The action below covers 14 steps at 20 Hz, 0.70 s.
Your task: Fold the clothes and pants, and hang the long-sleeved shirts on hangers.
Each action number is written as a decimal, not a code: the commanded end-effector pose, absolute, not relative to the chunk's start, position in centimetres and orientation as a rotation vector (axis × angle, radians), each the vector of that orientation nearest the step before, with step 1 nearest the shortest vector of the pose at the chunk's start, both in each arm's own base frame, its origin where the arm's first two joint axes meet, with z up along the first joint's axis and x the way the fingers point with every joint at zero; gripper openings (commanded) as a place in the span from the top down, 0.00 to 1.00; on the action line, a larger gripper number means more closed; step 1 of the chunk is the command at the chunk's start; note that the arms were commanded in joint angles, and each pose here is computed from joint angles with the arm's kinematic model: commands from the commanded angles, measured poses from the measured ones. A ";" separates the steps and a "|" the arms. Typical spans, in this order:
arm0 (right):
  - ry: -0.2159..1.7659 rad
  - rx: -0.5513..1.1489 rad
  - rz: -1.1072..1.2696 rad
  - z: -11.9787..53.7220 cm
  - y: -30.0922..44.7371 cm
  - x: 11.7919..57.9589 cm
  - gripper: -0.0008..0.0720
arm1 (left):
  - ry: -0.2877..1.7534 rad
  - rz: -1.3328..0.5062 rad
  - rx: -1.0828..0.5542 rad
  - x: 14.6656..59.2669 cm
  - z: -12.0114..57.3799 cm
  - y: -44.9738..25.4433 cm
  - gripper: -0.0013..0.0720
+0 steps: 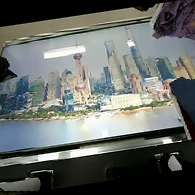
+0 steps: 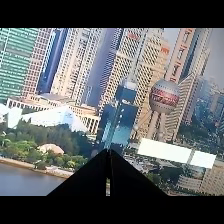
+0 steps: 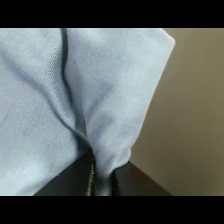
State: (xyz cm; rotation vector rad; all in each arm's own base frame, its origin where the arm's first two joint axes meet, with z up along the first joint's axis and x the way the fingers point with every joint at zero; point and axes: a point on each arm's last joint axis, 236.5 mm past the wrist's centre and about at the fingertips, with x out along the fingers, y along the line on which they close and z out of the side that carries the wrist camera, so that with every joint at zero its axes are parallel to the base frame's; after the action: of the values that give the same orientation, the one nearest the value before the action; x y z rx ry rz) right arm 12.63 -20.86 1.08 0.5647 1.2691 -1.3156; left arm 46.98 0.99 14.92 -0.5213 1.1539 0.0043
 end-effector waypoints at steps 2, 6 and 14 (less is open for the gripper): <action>1.325 0.583 -1.362 0.6 -20.0 11.0 0.95 | 1.154 0.004 -0.521 47.0 14.9 1.0 0.96; 1.325 0.569 -1.372 0.7 -20.2 10.8 0.52 | 1.153 0.004 -0.521 47.0 14.9 1.0 0.96; 0.830 0.669 -0.588 8.7 -15.9 31.4 0.73 | 1.149 -0.045 -0.454 47.0 15.1 0.3 0.96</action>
State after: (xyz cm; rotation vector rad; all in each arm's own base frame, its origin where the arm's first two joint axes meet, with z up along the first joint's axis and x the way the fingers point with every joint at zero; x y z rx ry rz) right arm 21.70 -19.32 3.63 0.6156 1.1001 -0.9441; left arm 46.99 0.77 14.96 -0.5027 1.1528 -0.0093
